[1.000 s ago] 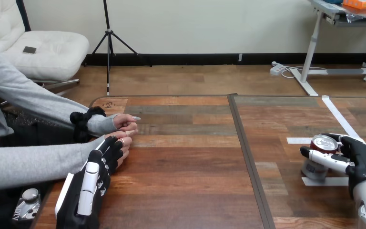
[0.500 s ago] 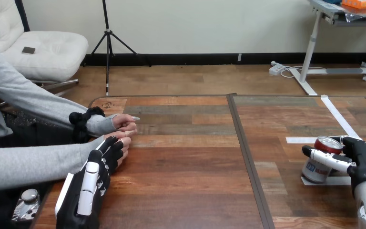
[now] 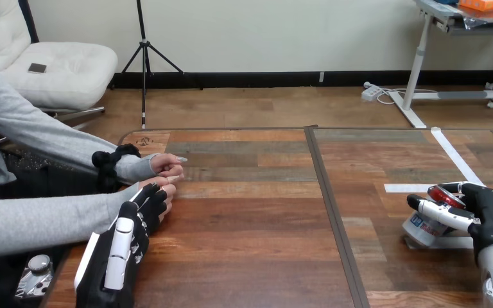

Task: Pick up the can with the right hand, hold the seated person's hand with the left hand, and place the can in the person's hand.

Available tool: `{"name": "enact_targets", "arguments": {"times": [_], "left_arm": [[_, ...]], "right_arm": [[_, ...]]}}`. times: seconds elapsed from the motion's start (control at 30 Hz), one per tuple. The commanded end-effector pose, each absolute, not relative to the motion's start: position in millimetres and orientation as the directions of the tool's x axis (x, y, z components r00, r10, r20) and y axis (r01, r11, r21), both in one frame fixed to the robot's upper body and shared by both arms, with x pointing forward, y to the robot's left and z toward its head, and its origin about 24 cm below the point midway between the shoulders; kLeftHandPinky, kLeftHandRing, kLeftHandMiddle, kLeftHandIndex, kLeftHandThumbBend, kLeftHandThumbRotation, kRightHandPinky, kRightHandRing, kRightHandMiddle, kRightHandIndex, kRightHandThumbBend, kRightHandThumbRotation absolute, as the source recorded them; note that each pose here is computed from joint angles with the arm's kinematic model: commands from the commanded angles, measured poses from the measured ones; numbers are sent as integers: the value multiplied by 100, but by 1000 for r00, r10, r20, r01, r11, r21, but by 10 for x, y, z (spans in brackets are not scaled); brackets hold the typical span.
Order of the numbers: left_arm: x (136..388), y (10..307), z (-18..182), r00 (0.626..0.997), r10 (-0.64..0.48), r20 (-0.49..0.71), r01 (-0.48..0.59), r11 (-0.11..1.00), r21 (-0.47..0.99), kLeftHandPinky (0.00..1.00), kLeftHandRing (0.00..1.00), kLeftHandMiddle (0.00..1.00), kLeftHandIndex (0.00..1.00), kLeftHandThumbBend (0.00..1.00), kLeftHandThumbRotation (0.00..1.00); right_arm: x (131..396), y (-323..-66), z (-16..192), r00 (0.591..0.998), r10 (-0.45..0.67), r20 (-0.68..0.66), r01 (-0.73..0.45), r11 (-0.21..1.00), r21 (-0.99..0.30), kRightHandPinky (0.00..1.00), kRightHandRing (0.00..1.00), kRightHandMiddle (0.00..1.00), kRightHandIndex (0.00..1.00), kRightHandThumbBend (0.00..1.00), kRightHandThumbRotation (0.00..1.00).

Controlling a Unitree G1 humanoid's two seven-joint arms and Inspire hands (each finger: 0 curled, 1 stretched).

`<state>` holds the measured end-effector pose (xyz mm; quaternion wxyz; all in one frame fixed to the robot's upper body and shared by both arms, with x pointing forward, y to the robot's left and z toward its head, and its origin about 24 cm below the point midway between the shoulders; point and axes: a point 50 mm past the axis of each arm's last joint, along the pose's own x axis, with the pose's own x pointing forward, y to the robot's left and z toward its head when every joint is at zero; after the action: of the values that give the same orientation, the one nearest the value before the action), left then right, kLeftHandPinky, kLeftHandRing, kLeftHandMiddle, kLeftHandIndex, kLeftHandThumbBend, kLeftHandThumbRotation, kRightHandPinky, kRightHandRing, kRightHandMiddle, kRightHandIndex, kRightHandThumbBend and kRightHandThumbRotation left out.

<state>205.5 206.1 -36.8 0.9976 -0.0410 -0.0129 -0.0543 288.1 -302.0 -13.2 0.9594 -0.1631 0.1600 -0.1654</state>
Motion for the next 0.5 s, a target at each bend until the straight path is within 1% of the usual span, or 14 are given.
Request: {"name": "enact_targets", "arguments": {"times": [0.0,0.47], "left_arm": [[2219,2035,-154,982,-134,132,141,989,-49,94,90,88,88,56,100],[2214,2041,-154,982,-139,129,146,988,-46,93,90,88,87,57,100]], "right_arm": [[2995,-3002,9,914,-359,-187,281,895,-347,37,41,47,49,72,0],[3025,-2979,66,928,-341,-146,281,903,-324,36,39,46,49,73,0]]}}
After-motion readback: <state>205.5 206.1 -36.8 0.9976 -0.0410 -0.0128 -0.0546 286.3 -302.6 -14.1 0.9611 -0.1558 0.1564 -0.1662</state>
